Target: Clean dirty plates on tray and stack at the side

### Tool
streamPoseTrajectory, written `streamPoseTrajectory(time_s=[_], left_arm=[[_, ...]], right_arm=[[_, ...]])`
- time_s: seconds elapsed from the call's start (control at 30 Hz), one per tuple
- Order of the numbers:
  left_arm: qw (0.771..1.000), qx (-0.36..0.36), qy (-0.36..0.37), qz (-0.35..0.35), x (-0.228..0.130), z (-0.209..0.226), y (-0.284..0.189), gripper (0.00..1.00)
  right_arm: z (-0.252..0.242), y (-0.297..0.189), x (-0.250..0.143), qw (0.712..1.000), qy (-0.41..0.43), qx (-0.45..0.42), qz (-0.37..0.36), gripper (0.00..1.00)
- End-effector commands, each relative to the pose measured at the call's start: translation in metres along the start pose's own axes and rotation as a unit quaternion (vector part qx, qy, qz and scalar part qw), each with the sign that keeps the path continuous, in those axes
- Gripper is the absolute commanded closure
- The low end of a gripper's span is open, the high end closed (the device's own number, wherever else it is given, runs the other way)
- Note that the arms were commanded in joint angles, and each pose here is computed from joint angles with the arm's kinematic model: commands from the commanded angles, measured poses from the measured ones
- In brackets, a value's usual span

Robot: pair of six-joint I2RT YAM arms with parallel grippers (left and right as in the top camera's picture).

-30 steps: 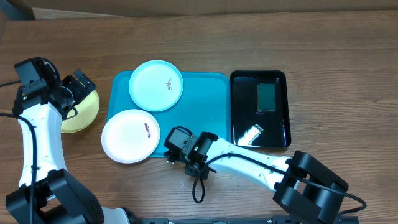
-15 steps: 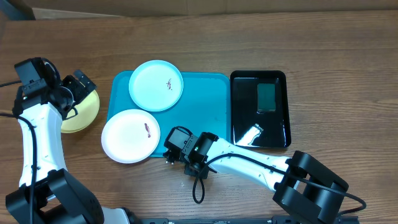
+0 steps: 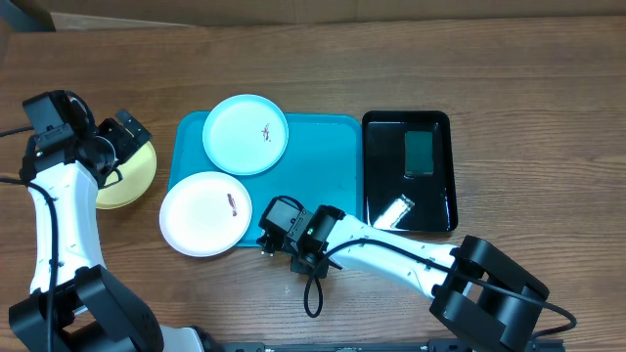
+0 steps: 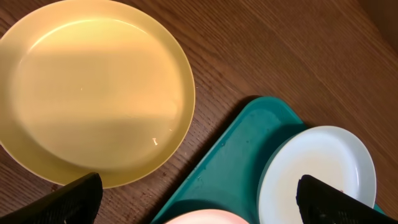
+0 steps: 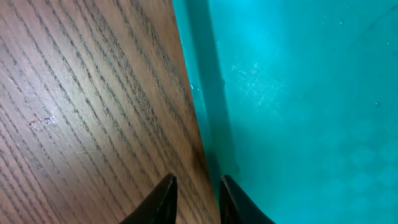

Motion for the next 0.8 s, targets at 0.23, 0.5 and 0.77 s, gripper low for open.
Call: streamPoseTrajectory(time_s=[0.23,0.5,0.77], left_arm=[[1.000,-0.007,-0.004,0.003,-0.0008,-0.0041,0.0014,0.00],[1.000,-0.007,-0.004,0.003,-0.0008,-0.0041,0.0014,0.00],[1.000,-0.007,-0.004,0.003,-0.0008,-0.0041,0.0014,0.00]], right_arm=[[-0.0030,-0.0043,-0.0016,1.000,0.001,-0.007,-0.010,0.75],[-0.0027,-0.0008,-0.0028,1.000,0.001,-0.007,-0.012,0.75],[-0.0022,-0.0006,-0.0028,1.000,0.001,-0.006,-0.012,0.79]])
Point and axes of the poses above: each gripper's point midway between its finger pads, its own y axis out along the fingers, its own z axis along the line the jaws close on, x = y × z, the point moved 1 cm from there along -y, back along the fingers, and after that the axes turned 6 degrees about y, right-handed, at the moved point
